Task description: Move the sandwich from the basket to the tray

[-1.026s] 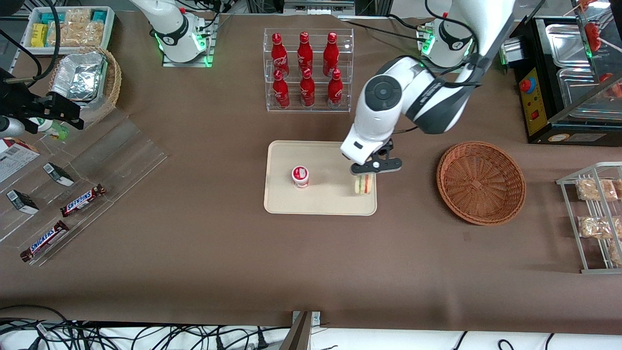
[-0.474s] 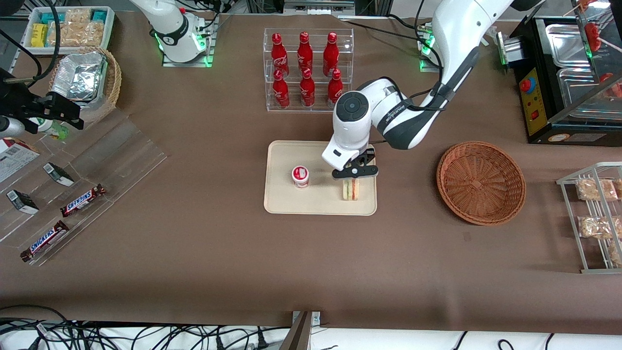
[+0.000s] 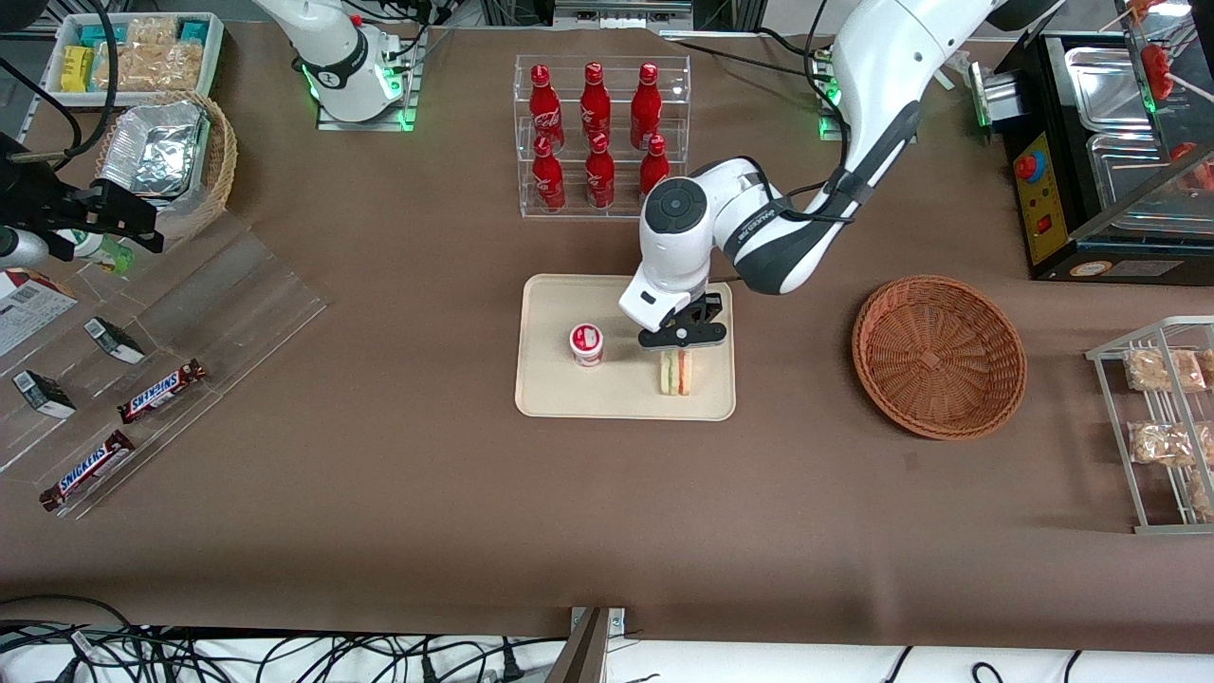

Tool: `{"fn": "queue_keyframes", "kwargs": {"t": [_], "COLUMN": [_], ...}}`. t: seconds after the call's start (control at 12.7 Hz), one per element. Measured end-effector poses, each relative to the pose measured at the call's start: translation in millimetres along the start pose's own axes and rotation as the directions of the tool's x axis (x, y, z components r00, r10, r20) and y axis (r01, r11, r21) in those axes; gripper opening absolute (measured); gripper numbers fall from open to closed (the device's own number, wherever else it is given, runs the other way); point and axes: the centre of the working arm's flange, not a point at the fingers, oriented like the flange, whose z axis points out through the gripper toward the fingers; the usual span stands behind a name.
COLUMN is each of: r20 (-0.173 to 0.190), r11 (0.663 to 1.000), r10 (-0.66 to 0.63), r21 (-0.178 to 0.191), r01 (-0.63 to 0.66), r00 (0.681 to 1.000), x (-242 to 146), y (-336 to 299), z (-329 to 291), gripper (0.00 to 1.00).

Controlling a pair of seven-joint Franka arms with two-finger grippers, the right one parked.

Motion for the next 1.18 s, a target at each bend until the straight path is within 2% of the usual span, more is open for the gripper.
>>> {"fn": "queue_keyframes", "kwargs": {"t": [0.39,0.55,0.71,0.95,1.18], "r20": [-0.003,-0.003,-0.003,-0.017,-0.029], "r11": [1.0,1.0,1.0,0.999,0.995], "r10": [-0.01,-0.011,-0.012,-0.035,-0.103], "r21": [0.009,0.009,0.009,0.001,0.006], "r01": [0.01,0.011,0.012,0.035,0.103], "r00": [1.0,1.0,1.0,0.999,0.994], "x": [-3.0,-3.0,-2.7,9.3,41.3], "y": [2.4,2.5,2.5,-2.1,-29.2], "z": [9.1,9.0,8.8,-0.2,-41.8], "gripper": [0.45,0.49,0.67,0.99,1.0]}}
